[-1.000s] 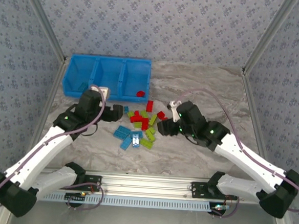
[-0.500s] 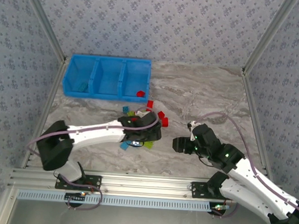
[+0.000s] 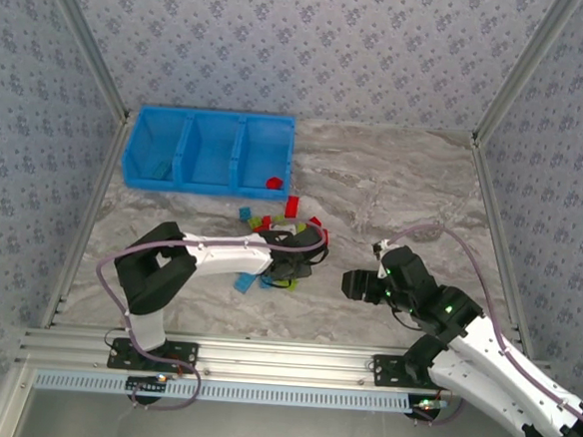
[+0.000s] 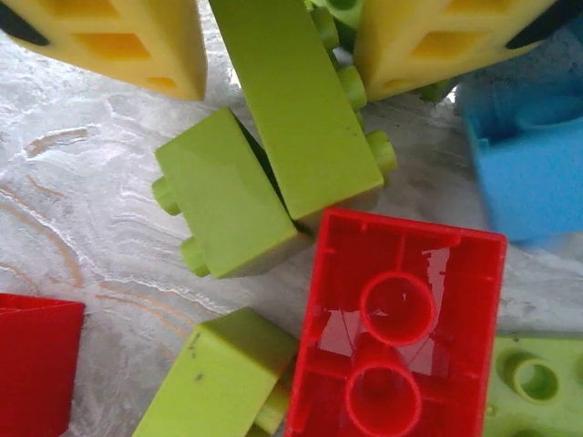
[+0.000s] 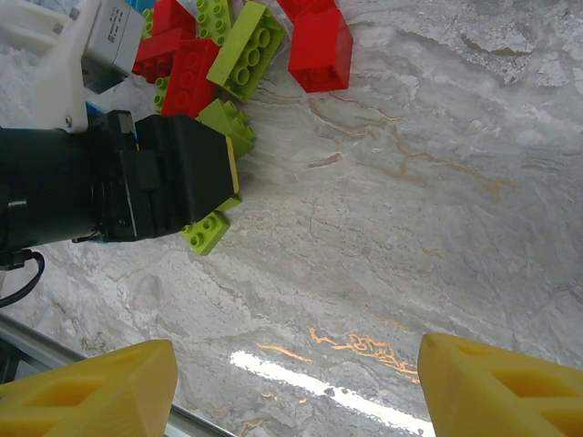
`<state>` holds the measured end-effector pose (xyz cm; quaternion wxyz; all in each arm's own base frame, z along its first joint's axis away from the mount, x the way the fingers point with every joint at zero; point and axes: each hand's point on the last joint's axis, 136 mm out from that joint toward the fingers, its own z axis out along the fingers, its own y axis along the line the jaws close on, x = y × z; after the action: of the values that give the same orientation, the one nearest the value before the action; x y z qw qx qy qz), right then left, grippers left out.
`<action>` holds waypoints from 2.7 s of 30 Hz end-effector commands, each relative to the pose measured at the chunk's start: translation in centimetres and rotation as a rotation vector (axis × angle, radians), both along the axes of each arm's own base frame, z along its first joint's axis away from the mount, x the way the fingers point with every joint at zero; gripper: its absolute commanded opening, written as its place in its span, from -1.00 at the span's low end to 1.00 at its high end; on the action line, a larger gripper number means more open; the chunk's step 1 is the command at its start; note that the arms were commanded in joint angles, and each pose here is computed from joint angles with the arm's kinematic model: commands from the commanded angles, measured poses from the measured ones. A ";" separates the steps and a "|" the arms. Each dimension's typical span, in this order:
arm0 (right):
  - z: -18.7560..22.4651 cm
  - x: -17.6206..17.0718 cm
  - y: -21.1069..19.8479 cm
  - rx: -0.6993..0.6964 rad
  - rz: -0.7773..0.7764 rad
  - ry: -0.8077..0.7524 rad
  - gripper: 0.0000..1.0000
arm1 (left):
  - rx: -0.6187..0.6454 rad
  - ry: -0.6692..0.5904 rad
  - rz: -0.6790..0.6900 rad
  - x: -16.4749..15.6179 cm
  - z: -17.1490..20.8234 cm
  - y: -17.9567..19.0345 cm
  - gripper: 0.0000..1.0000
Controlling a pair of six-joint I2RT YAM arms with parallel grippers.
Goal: Sort the legos into containers by color
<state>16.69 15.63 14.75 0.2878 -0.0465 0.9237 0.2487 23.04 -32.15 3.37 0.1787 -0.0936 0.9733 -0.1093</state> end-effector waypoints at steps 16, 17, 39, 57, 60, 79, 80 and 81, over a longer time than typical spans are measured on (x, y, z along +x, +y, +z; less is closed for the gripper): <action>1.0 -0.2 0.1 0.048 -0.023 0.012 0.46 | -0.065 -0.243 -0.002 2.8 13.1 1.6 -0.57; 1.0 -0.1 0.1 0.049 -0.025 0.011 0.46 | -0.039 -0.282 0.016 3.7 14.3 2.9 -0.57; 1.1 -1.3 -1.0 0.072 -0.056 0.034 0.46 | 0.179 -0.296 0.157 28.6 12.0 22.6 -0.34; 1.8 4.8 2.8 -0.008 -0.038 -0.031 0.50 | 0.060 -0.607 -0.175 12.9 27.4 14.0 -0.22; 0.7 6.7 4.5 -0.043 -0.005 -0.019 0.51 | 0.101 -0.667 -0.424 7.6 28.5 11.1 -0.21; -10.7 15.6 8.0 -0.264 0.014 0.175 -0.14 | 0.338 -0.641 -1.440 -3.7 15.2 8.5 0.69; -10.7 15.7 7.8 -0.272 0.011 0.173 -0.22 | 0.337 -0.654 -1.435 -3.8 15.5 8.5 0.71; -10.5 15.7 7.6 -0.279 0.006 0.169 -0.31 | 0.339 -0.672 -1.423 -3.7 15.9 8.6 0.73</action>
<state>31.49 23.03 3.23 0.1847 -0.0656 0.9729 0.1228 19.69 -23.70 18.47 0.3473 0.5936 0.7218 -0.0780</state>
